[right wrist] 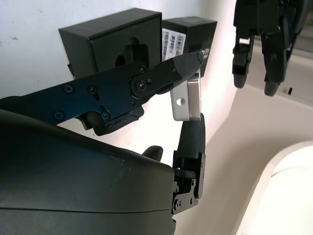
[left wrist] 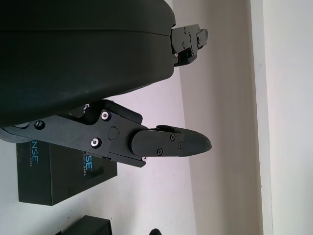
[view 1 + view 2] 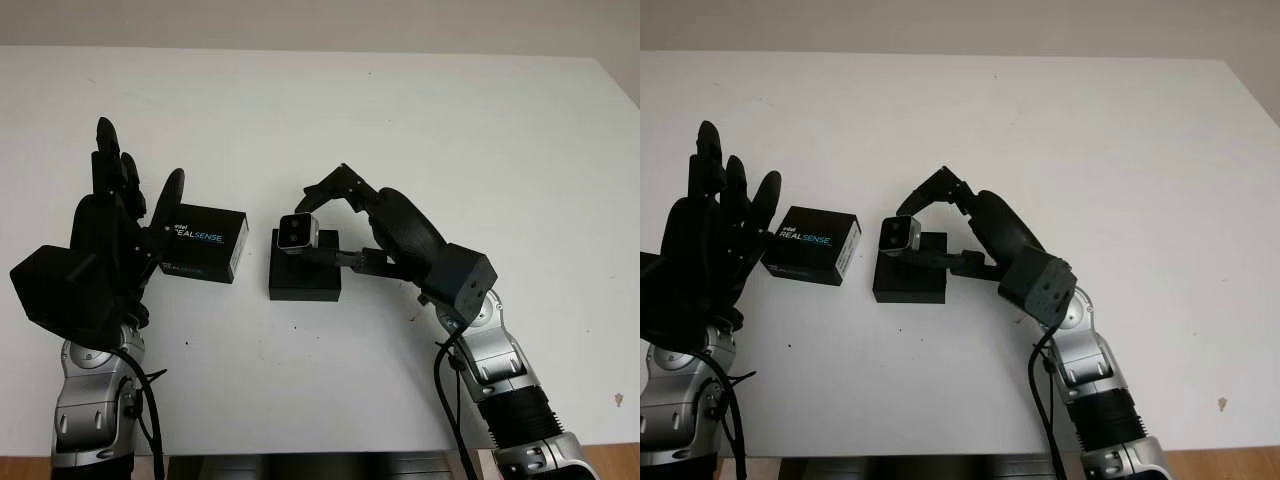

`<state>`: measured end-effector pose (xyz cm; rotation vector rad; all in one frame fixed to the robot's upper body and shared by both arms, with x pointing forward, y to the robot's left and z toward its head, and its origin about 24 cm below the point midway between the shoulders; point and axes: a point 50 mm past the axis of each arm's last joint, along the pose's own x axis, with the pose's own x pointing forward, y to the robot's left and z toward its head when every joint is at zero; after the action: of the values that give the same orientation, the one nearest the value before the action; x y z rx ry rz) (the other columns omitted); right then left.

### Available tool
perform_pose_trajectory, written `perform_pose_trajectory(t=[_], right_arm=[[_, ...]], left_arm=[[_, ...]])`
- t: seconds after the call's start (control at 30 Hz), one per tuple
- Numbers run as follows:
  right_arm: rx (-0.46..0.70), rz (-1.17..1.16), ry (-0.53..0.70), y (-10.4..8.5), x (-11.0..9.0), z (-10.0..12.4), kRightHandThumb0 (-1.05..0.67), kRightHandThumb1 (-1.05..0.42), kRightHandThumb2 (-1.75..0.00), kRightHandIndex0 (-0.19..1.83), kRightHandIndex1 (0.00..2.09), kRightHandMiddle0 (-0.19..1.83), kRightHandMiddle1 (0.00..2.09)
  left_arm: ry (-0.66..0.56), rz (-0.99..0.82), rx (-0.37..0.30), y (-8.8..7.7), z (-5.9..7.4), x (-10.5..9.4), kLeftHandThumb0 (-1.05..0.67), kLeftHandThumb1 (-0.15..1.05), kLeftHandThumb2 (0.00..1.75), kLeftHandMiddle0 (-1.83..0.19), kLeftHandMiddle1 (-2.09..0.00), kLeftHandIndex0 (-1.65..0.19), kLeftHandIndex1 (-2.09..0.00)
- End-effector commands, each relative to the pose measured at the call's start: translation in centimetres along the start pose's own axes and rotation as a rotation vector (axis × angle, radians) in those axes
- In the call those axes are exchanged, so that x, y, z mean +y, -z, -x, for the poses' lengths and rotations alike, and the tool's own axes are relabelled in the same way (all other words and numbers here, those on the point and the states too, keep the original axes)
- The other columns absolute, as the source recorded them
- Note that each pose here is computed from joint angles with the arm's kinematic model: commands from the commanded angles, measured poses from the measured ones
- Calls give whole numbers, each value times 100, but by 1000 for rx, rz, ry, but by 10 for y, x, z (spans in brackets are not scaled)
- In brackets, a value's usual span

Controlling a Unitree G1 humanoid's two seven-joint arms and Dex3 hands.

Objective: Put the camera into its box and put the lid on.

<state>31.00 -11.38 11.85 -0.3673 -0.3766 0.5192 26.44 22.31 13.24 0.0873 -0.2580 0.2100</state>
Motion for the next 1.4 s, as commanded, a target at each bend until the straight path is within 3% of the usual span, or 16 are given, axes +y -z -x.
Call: perform_pose_trajectory(t=[0.0,0.57,1.03,1.37], right_arm=[[-16,-10,25,-4,-2,1,-51,-105,-12,-13,102,16,193],[4,-17,76,2,-11,-1,-48,-104,-6,-8,98,23,187],[105,18,-49,11,-8,-4,-50,-103,-5,-1,86,31,184],[115,16,-95,13,-4,-4,-51,-103,-6,-1,83,33,182]], left_arm=[[-3,-10,-4,0,1,2,-51,105,30,15,-6,16,-5],[4,5,-13,-1,-1,2,-51,105,30,15,-5,16,-5],[-9,-8,-11,-1,0,4,-51,105,30,14,-5,16,-5],[-10,-9,-9,-1,1,3,-50,105,30,13,-6,15,-6]])
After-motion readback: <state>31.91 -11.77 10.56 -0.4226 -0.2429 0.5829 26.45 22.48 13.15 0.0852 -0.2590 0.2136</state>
